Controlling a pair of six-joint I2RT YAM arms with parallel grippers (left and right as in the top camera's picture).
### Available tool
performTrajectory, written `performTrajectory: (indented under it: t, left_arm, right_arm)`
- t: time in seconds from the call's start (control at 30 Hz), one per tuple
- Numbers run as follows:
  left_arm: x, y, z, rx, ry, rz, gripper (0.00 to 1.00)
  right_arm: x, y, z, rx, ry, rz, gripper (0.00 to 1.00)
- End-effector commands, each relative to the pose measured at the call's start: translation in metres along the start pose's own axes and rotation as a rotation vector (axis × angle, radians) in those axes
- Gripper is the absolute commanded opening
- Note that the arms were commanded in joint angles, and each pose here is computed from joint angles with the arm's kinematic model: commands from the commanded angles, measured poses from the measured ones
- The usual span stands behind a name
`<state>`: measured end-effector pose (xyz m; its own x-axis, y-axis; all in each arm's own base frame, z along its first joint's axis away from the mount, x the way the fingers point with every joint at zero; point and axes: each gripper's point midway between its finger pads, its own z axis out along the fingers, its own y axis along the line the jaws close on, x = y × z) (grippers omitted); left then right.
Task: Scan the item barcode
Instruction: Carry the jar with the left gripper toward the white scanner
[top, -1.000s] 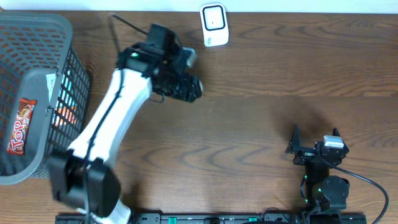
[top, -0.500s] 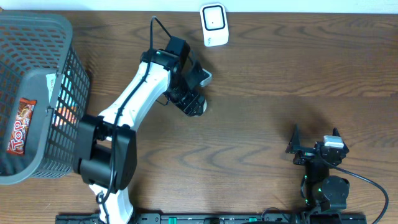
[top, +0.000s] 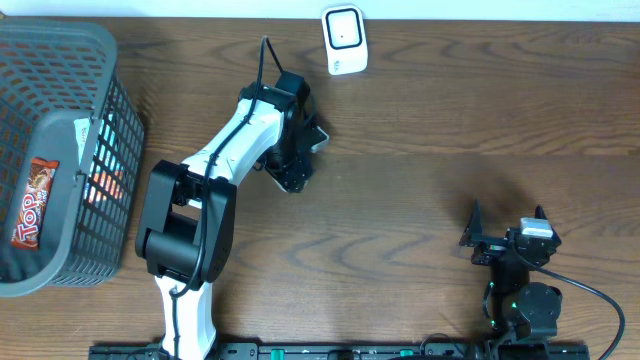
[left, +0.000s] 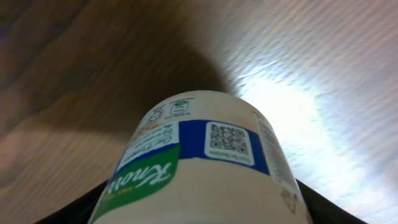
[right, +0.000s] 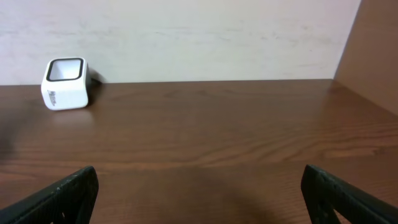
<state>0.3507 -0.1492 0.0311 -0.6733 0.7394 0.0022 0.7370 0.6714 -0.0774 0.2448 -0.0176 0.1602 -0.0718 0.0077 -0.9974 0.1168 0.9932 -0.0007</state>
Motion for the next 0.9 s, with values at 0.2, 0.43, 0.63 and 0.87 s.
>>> performTrajectory:
  t: [0.2,0.43,0.63,0.87]
  left_arm:
    - [0.007,0.012,0.002,-0.069,0.041,0.018,0.82]
    - [0.005,0.013,-0.011,-0.089,0.01,-0.02,0.89]
    - [0.011,0.007,-0.046,-0.109,-0.038,-0.143,0.98]
    - [0.015,0.001,-0.099,-0.126,-0.19,-0.528,0.98]
  right_arm:
    - [0.001,0.002,0.0,-0.008,0.002,-0.012,0.99]
    - [0.001,0.002,0.0,-0.008,0.002,-0.012,0.99]
    - [0.001,0.002,0.0,-0.008,0.002,-0.012,0.99]
    - [0.001,0.002,0.0,-0.008,0.002,-0.012,0.99]
